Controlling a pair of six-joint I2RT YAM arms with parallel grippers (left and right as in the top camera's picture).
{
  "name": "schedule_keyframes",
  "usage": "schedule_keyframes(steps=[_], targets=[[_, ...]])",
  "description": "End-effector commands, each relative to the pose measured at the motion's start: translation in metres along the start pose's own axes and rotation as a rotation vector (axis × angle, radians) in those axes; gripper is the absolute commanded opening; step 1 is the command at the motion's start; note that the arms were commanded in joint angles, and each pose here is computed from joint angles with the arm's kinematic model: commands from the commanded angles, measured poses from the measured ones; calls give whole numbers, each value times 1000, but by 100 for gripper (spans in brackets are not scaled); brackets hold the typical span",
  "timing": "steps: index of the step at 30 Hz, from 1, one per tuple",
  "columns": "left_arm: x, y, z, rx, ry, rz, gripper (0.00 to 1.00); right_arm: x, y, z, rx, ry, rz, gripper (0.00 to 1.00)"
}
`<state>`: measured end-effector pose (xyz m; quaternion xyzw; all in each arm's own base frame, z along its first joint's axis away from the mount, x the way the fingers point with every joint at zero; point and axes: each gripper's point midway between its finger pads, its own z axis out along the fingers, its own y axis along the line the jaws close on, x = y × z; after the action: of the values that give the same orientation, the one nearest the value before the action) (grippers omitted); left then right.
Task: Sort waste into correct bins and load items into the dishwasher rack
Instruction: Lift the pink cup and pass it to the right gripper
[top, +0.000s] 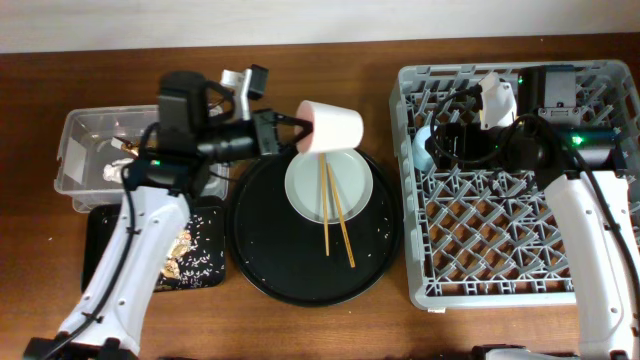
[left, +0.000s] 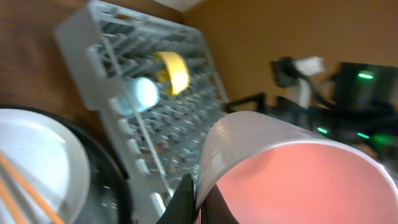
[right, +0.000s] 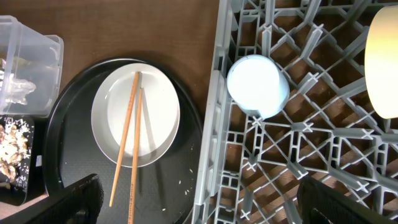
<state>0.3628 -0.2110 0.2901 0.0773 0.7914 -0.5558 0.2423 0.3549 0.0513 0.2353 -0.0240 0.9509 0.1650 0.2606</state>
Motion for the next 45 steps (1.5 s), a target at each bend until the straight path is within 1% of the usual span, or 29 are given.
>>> schedule_keyframes(steps=[1, 4, 6, 8, 10, 12, 15, 18, 19, 20, 23, 26, 29, 30, 34, 37, 41, 42, 45], targets=[[8, -24, -14, 152, 73, 18, 0, -2, 5, -1, -19, 0, 15, 98], [10, -27, -15, 168, 84, 17, 1, 13, 26, -3, -143, 67, 65, 98], [11, -29, -15, 181, 92, 18, 0, 14, 63, -13, -365, 69, 31, 99], [12, -30, -16, 187, 96, 18, 1, 12, 112, -42, -699, 16, -113, 99], [13, -32, -16, 197, 103, 18, 1, 10, 140, -72, -939, -38, -173, 98], [17, -37, -16, 223, 123, 19, 0, 9, 152, -90, -1062, -57, -174, 98], [24, -45, -9, 248, 153, 34, 1, 9, 154, -91, -1077, -55, -173, 98], [30, -60, 2, 285, 172, 106, 0, 13, 163, -95, -1116, -41, -186, 99], [31, -65, 5, 297, 175, 130, 1, 16, 169, -97, -1137, -30, -195, 96], [32, -68, 8, 306, 176, 151, 0, 18, 173, -98, -1152, -22, -202, 95], [34, -72, 16, 298, 172, 172, 1, 25, 184, -98, -1172, 5, -226, 93], [39, -76, 19, 308, 187, 177, 0, 26, 191, -98, -1187, -1, -266, 93], [40, -77, 20, 310, 191, 178, 0, 27, 194, -98, -1195, -1, -274, 86], [40, -77, 20, 310, 189, 180, 0, 28, 195, -98, -1198, 3, -277, 80], [39, -77, 21, 307, 184, 185, 1, 31, 200, -99, -1207, 14, -287, 76], [39, -77, 21, 307, 184, 184, 1, 30, 200, -99, -1208, 6, -297, 67], [39, -77, 21, 307, 185, 183, 1, 27, 200, -99, -1209, -18, -325, 60], [40, -76, 21, 306, 186, 180, 1, 27, 201, -99, -1209, -22, -330, 57], [40, -76, 21, 305, 187, 178, 1, 25, 201, -98, -1209, -35, -344, 54]])
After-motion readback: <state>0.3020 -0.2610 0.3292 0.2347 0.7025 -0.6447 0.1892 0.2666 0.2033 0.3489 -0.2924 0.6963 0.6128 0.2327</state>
